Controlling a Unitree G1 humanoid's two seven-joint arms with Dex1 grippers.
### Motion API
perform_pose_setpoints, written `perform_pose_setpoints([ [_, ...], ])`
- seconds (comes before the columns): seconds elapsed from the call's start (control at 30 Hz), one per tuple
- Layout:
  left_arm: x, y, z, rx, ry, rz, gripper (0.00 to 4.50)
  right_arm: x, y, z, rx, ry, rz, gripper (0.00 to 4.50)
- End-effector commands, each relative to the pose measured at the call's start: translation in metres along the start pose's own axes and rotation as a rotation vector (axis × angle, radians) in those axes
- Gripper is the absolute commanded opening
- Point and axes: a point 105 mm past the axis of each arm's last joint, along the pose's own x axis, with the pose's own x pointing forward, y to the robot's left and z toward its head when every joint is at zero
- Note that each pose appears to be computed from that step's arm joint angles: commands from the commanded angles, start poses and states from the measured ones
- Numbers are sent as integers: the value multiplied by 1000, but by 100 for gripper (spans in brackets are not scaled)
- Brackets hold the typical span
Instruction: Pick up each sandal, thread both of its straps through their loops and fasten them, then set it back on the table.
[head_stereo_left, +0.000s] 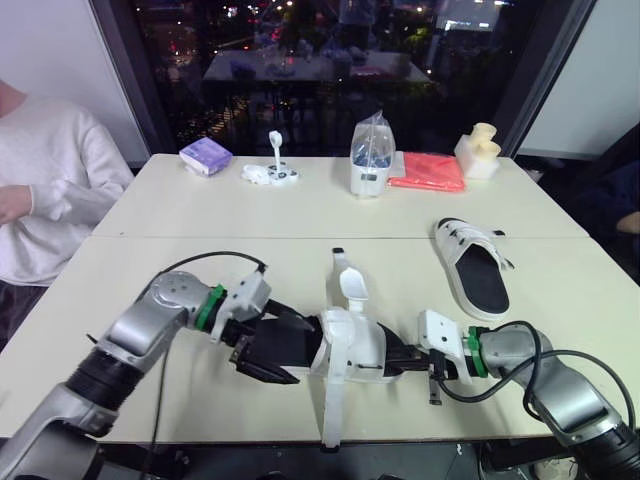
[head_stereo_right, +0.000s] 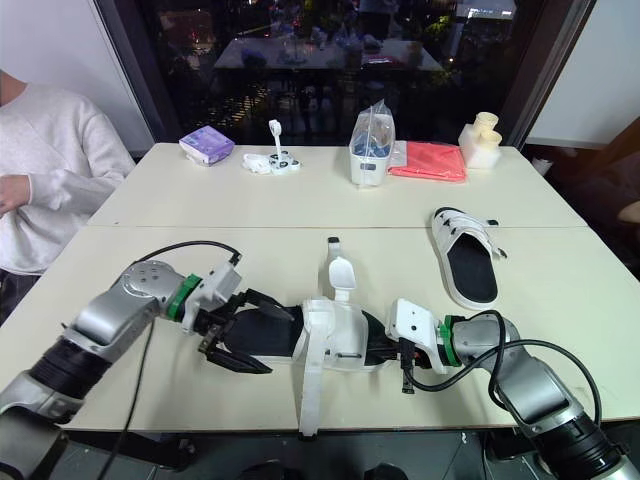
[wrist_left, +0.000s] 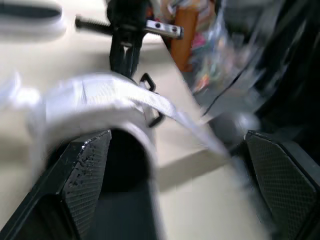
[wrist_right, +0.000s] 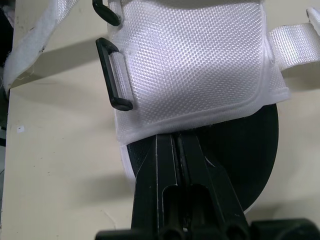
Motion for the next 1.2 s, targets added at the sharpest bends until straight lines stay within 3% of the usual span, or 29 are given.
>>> perform_pose_setpoints([
  [0.03, 5, -28, -6, -196, 1, -126, 447, 3, 2, -11, 18, 38, -4, 0],
  [0.13, 17, -39, -18, -255, 38, -148, 447, 2, 2, -12, 18, 42, -6, 0],
  [0.3, 42, -31, -38, -288, 71, -63, 447, 1, 2, -13, 19, 47, -7, 0],
  [0.7, 77, -10, -40, -292, 26, 46, 447, -3, 5, -14, 26, 56, -14, 0],
  [0.83, 82, -13, -36, -330, -3, 32, 318, -3, 5, -14, 28, 57, -15, 0],
  [1.03, 80, -17, -31, -358, -21, 18, 5, -3, 4, -14, 29, 57, -18, 0],
  [1.2, 64, -24, 0, -379, -128, -70, 5, -4, 3, -15, 29, 59, -20, 0],
])
